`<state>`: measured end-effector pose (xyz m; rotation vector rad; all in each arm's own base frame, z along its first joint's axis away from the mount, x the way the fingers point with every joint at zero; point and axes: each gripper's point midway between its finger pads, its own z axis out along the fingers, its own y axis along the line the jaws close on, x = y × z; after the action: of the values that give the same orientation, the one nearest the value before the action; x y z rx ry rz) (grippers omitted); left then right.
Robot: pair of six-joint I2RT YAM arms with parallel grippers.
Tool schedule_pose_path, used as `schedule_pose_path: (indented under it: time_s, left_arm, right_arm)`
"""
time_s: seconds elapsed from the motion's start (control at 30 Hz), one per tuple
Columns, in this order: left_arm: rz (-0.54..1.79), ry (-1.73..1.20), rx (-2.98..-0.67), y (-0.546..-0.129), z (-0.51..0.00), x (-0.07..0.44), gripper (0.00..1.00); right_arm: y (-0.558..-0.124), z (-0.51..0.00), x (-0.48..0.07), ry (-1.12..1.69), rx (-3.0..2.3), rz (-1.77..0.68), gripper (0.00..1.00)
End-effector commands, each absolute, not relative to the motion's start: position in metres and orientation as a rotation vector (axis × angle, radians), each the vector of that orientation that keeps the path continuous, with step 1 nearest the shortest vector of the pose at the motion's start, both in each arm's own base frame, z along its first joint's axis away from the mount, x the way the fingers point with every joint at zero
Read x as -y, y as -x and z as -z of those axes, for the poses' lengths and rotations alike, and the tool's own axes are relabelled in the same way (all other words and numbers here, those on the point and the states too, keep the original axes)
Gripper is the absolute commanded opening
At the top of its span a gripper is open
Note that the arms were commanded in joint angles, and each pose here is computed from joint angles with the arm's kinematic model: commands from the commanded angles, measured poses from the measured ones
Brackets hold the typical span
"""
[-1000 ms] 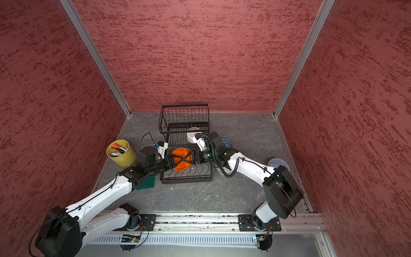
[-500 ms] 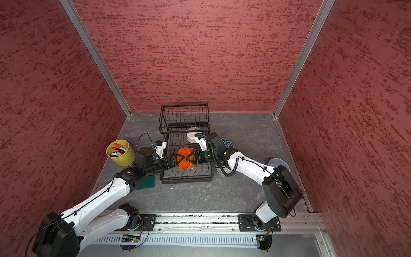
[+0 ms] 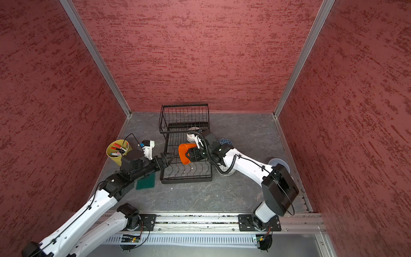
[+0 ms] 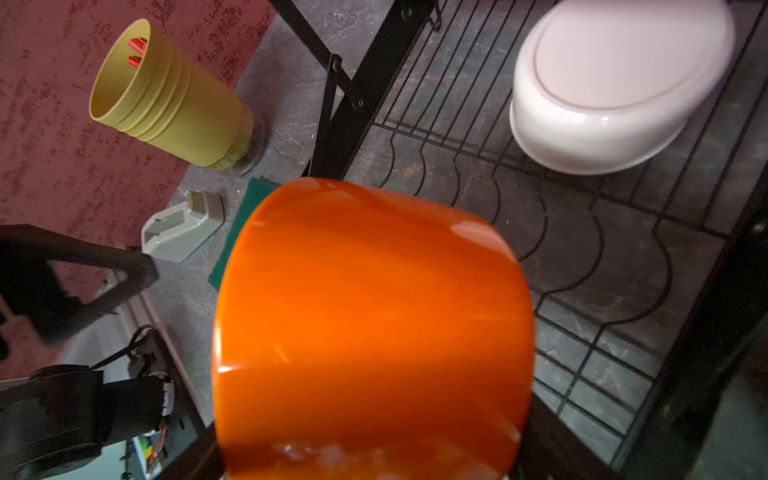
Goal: Load the bowls into the dish rack
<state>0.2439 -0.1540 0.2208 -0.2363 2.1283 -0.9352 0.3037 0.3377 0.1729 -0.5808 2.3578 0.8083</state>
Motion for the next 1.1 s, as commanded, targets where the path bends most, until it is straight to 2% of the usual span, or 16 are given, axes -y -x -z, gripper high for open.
schedule_pose_path:
  time_s: [0.0, 0.13, 0.43, 1.07]
  left_arm:
    - [0.783, 0.315, -2.149, -0.239, -0.217, 0.126, 0.99]
    - [0.71, 0.361, -2.146, -0.233, -0.217, 0.108, 1.0]
    - [0.698, 0.401, -2.104, -0.226, -0.216, 0.092, 1.0]
    - [0.719, 0.453, -2.134, -0.23, -0.203, 0.084, 1.0]
  right_arm:
    - [-0.32, -0.183, -0.341, 0.644, -2.278, -0.676, 0.72]
    - [-0.324, -0.185, -0.352, 0.745, -2.198, -0.571, 0.72]
    - [-0.336, -0.173, -0.374, 0.91, -2.053, -0.332, 0.73]
    - [-0.371, -0.181, -0.402, 1.024, -1.732, -0.017, 0.74]
